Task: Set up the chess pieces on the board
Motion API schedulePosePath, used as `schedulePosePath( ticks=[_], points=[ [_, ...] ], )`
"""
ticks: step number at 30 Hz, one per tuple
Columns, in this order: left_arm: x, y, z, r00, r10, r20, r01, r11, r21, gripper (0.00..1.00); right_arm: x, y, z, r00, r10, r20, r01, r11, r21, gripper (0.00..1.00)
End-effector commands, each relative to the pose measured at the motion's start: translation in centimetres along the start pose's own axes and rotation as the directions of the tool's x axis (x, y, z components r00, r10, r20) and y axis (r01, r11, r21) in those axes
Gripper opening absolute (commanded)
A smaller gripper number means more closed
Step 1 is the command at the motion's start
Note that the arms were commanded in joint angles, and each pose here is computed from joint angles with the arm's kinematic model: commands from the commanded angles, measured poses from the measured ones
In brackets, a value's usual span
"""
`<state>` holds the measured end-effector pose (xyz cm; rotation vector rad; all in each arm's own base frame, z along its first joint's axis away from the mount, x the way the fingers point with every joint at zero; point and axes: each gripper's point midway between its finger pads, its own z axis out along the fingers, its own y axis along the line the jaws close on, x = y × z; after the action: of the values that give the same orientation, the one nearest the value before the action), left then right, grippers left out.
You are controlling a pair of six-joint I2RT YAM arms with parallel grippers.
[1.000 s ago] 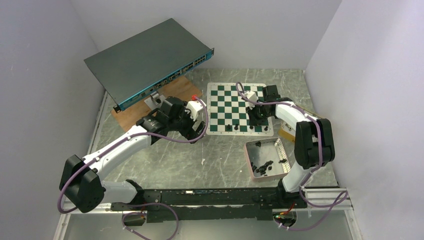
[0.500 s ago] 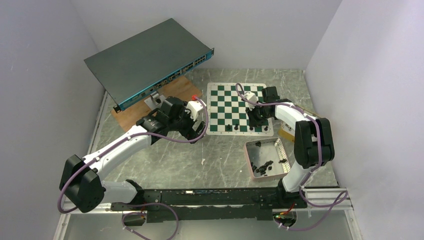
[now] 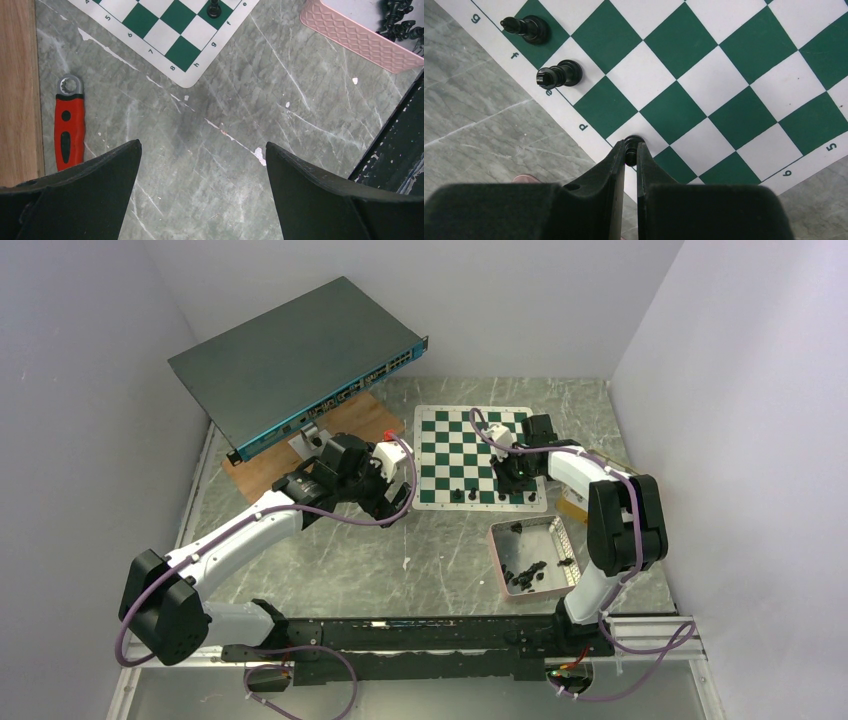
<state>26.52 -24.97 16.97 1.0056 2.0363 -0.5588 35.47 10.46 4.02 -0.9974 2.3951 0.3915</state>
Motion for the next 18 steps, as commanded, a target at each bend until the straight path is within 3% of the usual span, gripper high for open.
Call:
schedulePosePath(
  ticks=[1, 18],
  points=[
    [-2.55, 0.12, -0.24, 0.997, 0.028, 0.070, -0.029, 1.000, 0.007, 1.00, -0.24, -0.27, 0.28, 1.000, 0.004, 0.012, -0.005, 1.000, 0.019, 0.00],
    [-2.50, 0.17, -0.25, 0.997, 0.029, 0.067, -0.029, 1.000, 0.005, 1.00, 0.19, -0.10, 0.43, 1.000, 0.000, -0.008, 0.000, 1.000, 0.010, 0.03]
  ],
)
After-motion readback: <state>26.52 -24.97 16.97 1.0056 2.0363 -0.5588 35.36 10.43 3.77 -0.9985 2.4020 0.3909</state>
